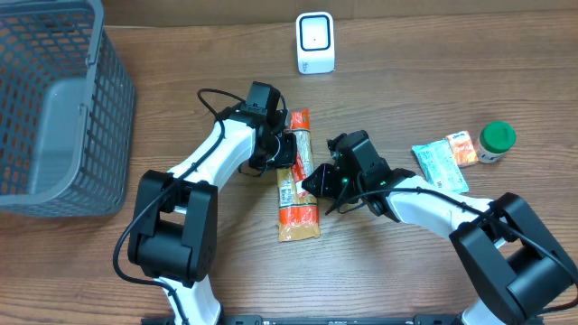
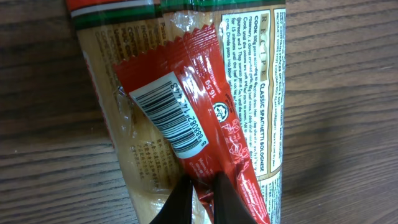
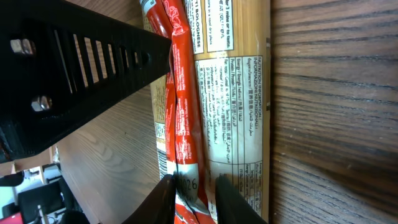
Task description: Scan the item barcode
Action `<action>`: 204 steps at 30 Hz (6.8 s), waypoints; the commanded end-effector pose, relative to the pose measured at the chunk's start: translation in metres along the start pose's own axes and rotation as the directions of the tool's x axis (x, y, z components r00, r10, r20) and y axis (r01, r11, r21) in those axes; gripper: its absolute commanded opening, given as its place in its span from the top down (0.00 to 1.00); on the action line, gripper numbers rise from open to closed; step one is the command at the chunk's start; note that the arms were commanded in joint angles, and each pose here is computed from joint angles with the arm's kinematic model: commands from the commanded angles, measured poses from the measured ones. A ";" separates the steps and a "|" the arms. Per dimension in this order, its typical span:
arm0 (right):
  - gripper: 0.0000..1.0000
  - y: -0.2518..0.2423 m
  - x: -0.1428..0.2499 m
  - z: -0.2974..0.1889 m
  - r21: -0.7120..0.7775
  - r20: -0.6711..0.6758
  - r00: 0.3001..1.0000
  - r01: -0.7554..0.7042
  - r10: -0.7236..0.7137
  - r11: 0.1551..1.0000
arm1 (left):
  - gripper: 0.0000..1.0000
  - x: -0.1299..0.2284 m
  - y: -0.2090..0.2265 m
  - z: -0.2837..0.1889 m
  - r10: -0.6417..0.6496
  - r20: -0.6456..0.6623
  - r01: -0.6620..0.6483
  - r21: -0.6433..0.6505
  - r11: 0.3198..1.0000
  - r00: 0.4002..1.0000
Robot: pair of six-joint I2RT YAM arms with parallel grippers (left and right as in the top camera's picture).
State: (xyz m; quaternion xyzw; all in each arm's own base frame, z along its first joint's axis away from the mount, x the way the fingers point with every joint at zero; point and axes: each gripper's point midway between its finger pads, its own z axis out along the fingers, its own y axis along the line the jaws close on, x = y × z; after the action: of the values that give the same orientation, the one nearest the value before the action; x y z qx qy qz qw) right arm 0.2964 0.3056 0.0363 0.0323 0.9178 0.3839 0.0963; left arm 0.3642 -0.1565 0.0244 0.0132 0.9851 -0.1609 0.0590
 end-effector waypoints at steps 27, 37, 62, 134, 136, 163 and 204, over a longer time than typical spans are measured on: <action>0.96 -0.016 0.012 0.013 0.023 -0.044 0.999 0.009 -0.008 1.000 | 0.96 0.011 0.014 0.017 -0.031 -0.069 0.028 -0.045 0.999 0.997; 0.96 -0.019 0.014 0.013 0.030 -0.055 0.997 0.058 -0.056 0.998 | 0.96 -0.034 0.004 -0.024 -0.026 0.024 0.027 -0.028 0.999 0.999; 0.95 -0.019 0.014 0.013 0.031 -0.055 0.997 0.057 -0.055 0.998 | 0.96 -0.042 0.018 -0.015 -0.035 0.088 0.046 -0.132 0.990 0.995; 0.96 0.008 0.035 -0.028 -0.334 -0.184 0.844 0.429 -0.504 0.839 | 0.96 -0.067 0.067 -0.127 0.012 0.110 0.004 -0.142 0.990 0.994; 0.96 0.002 0.031 -0.040 -0.312 -0.199 0.816 0.472 -0.543 0.824 | 0.93 -0.071 0.076 -0.130 -0.008 0.128 0.028 -0.160 0.987 0.992; 0.96 0.057 0.033 -0.150 -0.389 -0.255 0.303 0.837 -0.918 0.384 | 0.00 -0.088 0.162 -0.161 -0.094 0.259 0.186 -0.361 0.914 0.961; 0.97 0.058 -0.225 -0.165 0.597 -0.399 0.130 0.788 -0.908 -0.150 | 0.00 -0.088 0.162 -0.161 -0.094 0.259 0.187 -0.360 0.914 0.961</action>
State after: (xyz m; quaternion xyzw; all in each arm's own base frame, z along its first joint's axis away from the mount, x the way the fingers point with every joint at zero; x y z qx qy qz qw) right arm 0.4665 0.1956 0.2201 -0.5094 0.7642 -0.1495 0.3662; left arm 0.4422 0.0459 0.1338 -0.0934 0.9818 0.0221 0.1638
